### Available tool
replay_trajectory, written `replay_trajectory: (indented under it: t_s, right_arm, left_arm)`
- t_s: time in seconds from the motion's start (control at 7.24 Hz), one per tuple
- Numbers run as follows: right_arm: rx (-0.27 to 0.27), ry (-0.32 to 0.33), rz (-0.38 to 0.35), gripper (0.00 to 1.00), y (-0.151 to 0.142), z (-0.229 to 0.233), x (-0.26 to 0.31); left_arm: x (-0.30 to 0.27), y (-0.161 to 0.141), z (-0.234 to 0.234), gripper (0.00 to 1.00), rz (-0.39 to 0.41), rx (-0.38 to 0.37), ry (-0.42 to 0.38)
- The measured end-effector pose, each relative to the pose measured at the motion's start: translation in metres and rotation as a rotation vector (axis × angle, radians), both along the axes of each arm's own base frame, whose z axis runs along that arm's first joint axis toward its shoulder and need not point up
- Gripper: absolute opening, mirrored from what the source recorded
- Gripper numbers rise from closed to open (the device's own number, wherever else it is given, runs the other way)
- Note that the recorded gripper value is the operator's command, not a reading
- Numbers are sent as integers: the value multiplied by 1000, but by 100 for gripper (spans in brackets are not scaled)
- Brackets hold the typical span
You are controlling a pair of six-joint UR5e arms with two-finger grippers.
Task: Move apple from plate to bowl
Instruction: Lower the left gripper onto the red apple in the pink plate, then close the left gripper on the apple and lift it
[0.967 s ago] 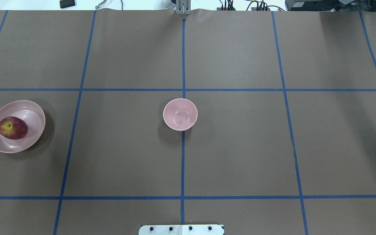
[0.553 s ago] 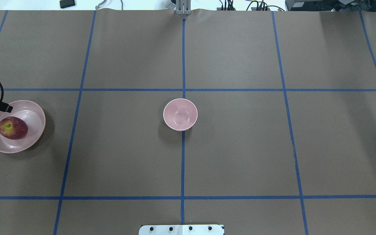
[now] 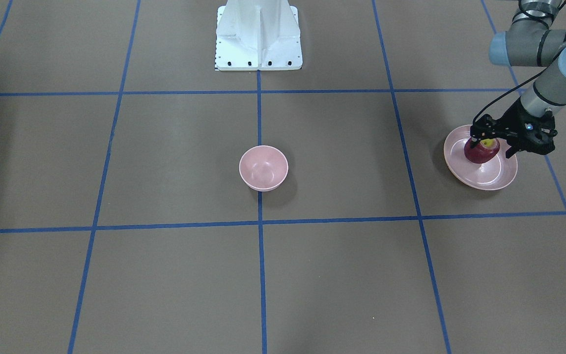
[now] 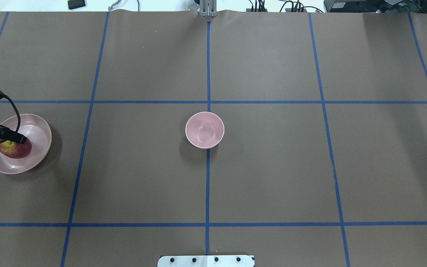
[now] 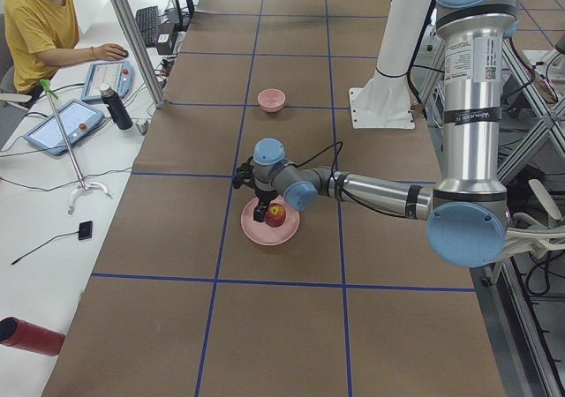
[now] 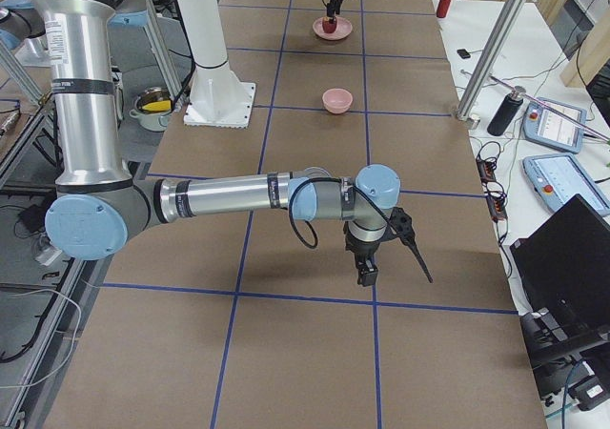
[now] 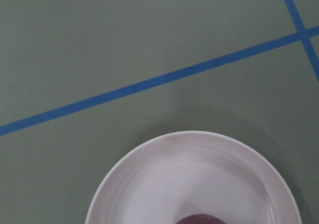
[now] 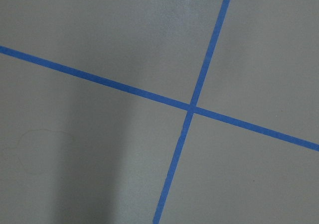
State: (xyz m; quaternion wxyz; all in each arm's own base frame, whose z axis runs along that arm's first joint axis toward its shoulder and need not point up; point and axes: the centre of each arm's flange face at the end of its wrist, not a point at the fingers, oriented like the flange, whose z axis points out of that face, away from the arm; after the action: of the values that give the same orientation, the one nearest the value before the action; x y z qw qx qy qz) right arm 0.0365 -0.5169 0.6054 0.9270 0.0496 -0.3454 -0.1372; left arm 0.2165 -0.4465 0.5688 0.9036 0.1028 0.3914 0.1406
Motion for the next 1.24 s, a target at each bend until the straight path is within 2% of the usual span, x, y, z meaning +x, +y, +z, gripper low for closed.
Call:
replay_trajectory:
  t_s: [0.41,0.55,0.83,0.97,1.24]
  right_arm:
    - [-1,0,0,100,1,0,0]
    - [-1,0,0,100,1,1,0]
    - [-1,0,0,100,1,1,0]
    - [-1,0,0,100,1,0,0]
    - [0,-1,1,100,1,0,0]
  left_arm:
    - [13,10,16,99,34,-27,-18]
    - [19,13,20,92,47,-33,-22]
    - [24,15,26,21,57,-43,-30]
    - [24,15,27,3,57,-44,-31]
    - [23,12,15,1,57,-30,-14]
